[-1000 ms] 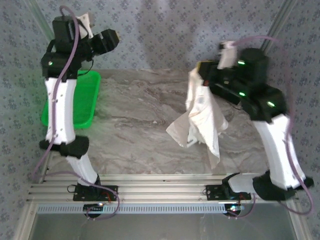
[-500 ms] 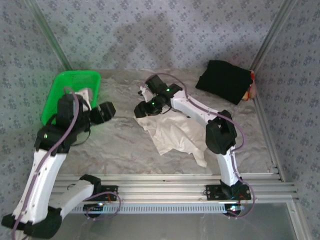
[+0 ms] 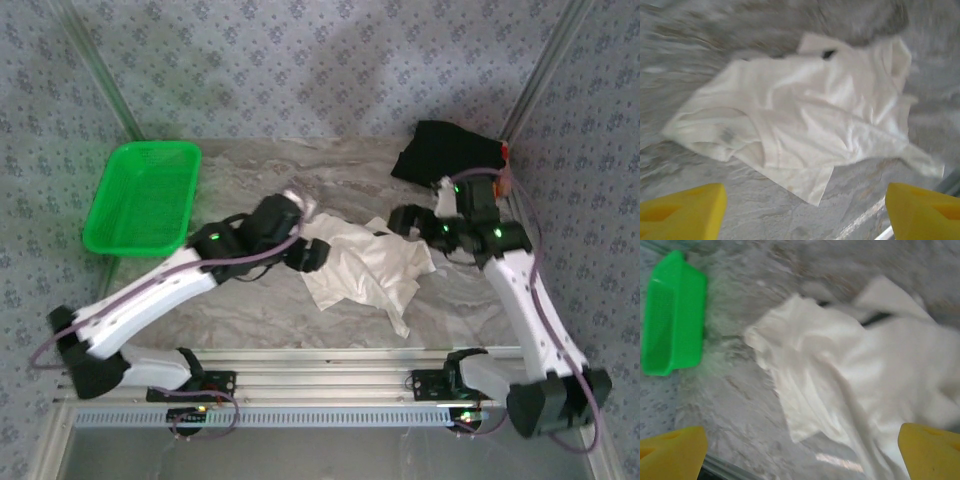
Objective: Fold and stack the t-shirts
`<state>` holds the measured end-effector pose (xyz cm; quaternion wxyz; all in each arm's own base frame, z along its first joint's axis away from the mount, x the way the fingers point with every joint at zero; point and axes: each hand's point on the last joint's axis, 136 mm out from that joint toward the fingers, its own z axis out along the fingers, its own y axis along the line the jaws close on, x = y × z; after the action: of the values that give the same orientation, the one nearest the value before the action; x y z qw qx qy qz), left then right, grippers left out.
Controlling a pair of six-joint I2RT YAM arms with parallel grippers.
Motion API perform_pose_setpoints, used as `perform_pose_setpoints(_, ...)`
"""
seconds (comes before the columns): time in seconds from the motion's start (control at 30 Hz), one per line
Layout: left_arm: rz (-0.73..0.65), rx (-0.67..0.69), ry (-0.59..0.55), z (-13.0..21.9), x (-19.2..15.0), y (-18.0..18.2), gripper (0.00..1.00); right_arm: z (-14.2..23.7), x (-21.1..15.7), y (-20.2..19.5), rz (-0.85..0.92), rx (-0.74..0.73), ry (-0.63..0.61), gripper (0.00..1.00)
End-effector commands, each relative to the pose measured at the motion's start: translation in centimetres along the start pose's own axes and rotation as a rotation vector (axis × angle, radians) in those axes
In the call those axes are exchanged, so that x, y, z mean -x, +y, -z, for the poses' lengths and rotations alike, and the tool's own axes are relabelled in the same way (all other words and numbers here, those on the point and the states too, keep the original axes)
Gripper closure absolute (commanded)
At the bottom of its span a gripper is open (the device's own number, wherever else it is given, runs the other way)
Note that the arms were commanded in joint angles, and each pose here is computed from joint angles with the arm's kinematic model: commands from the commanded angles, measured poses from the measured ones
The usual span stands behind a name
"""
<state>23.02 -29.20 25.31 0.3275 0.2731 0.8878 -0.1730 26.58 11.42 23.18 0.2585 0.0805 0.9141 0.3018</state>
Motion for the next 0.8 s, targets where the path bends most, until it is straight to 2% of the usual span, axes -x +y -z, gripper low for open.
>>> perform_pose_setpoints(0.0,-0.308,-0.257,-0.002,-1.0,0.4,-5.9,0.18,0.2,-4.6,-4.5,-0.225,-0.099,0.069,0.00)
perform_pose_setpoints(0.1,-0.571,-0.410,0.082,-3.5,-3.1,-10.1,0.19,0.7,-6.4,-6.5,-0.318,-0.110,0.061,0.00)
perform_pose_setpoints(0.17,-0.709,-0.497,0.084,-4.7,-4.6,-12.3,0.20,1.0,-6.9,-7.3,-0.359,-0.110,0.048,0.00)
perform_pose_setpoints(0.27,-0.866,-0.643,0.074,-6.0,-6.4,-15.3,0.21,2.0,-6.9,-8.1,-0.394,-0.120,0.024,0.00)
perform_pose_setpoints(0.33,-0.943,-0.690,0.094,-7.1,-7.5,-16.8,0.21,2.5,-6.9,-8.5,-0.410,-0.115,0.019,0.00)
perform_pose_setpoints(0.5,-1.067,-0.697,0.199,-10.6,-9.7,-19.2,0.23,2.7,-6.6,-8.8,-0.447,-0.075,0.003,0.00)
perform_pose_setpoints(0.6,-1.052,-0.709,0.228,-12.6,-9.7,-20.3,0.23,2.7,-6.7,-8.7,-0.446,-0.060,0.005,0.00)
perform_pose_setpoints(0.77,-1.083,-0.757,0.334,-14.2,-13.0,-21.1,0.25,2.8,-6.9,-8.5,-0.432,-0.064,0.011,0.00)
